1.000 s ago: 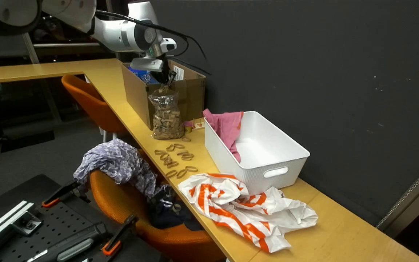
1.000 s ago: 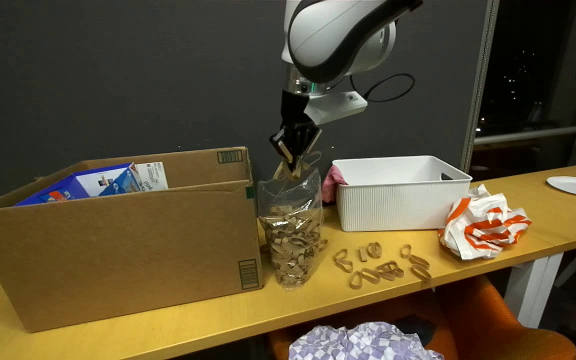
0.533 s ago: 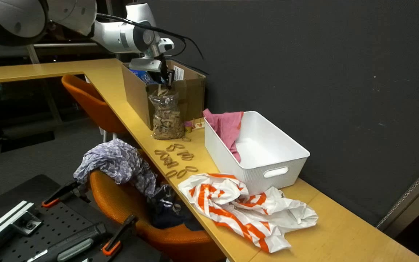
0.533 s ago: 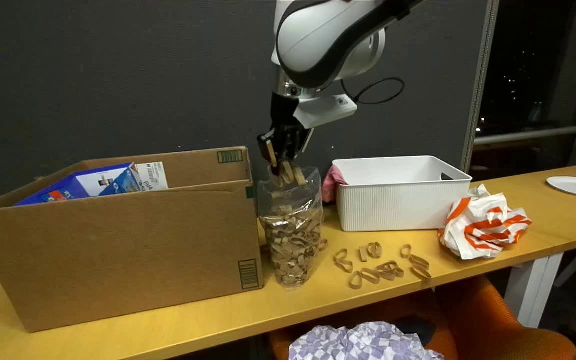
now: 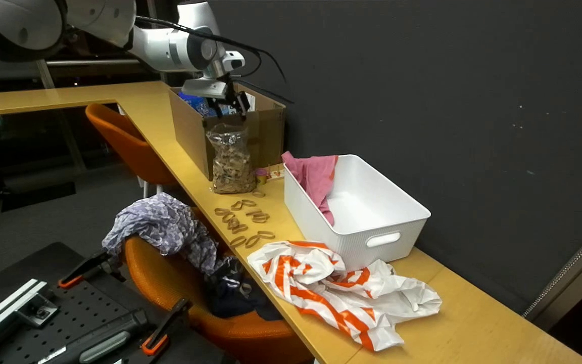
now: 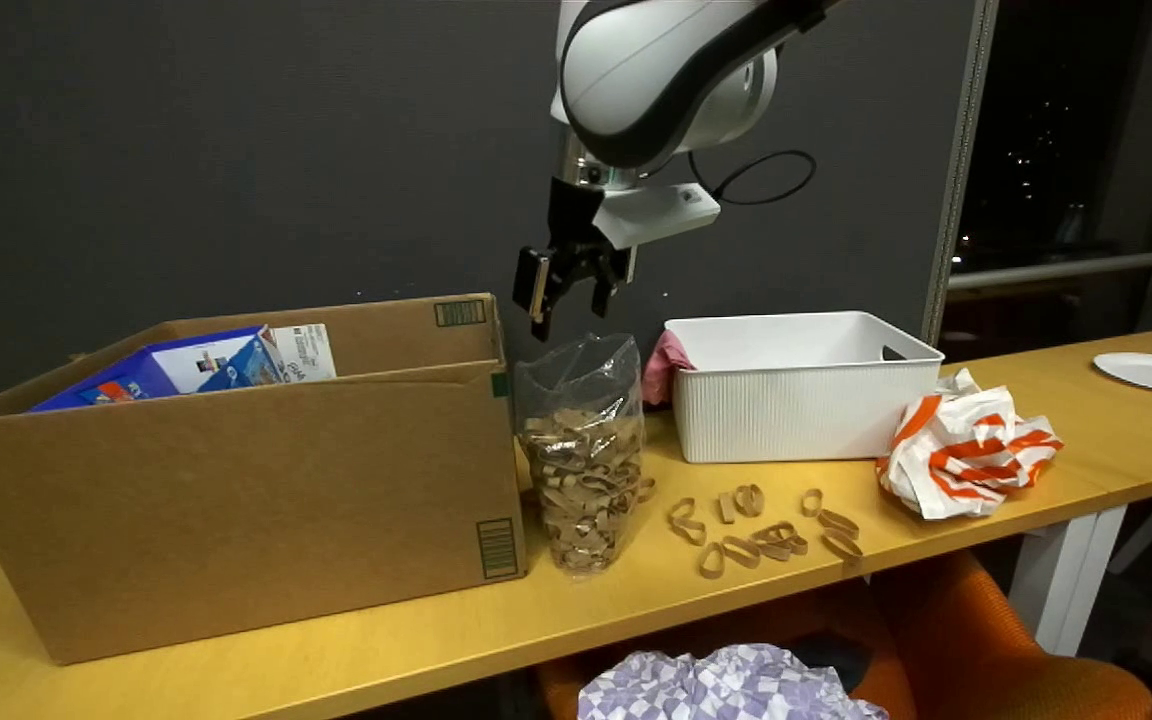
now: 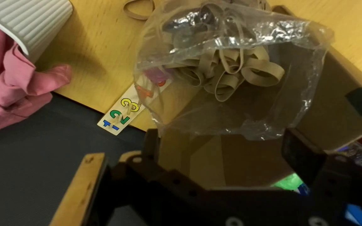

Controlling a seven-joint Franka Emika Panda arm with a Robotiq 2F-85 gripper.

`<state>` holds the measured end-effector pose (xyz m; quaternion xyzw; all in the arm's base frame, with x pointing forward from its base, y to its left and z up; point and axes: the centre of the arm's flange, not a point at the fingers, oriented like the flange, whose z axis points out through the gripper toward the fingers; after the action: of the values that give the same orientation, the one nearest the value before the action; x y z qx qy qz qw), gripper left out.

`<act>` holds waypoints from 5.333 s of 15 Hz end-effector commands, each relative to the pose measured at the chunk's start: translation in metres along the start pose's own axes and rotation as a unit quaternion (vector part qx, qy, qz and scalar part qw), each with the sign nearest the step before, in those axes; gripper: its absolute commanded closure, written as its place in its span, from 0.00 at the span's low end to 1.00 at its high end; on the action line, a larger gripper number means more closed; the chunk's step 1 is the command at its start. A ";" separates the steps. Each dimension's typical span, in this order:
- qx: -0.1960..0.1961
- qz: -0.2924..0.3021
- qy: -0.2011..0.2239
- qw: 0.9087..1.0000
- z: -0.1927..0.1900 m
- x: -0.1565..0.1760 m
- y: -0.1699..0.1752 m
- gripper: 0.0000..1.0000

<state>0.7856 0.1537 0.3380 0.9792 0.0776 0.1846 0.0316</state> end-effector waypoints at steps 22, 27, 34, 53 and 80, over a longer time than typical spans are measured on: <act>-0.039 0.164 -0.101 0.980 0.055 -0.286 0.104 0.00; -0.041 0.182 -0.122 0.975 0.058 -0.268 0.096 0.00; -0.035 0.195 -0.111 0.974 0.086 -0.234 0.105 0.00; -0.040 0.198 -0.160 0.966 0.184 -0.229 0.096 0.00; -0.056 0.210 -0.115 0.969 0.065 -0.161 0.070 0.99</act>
<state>0.6736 0.0493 0.1653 0.9877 -0.1354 0.0659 0.0421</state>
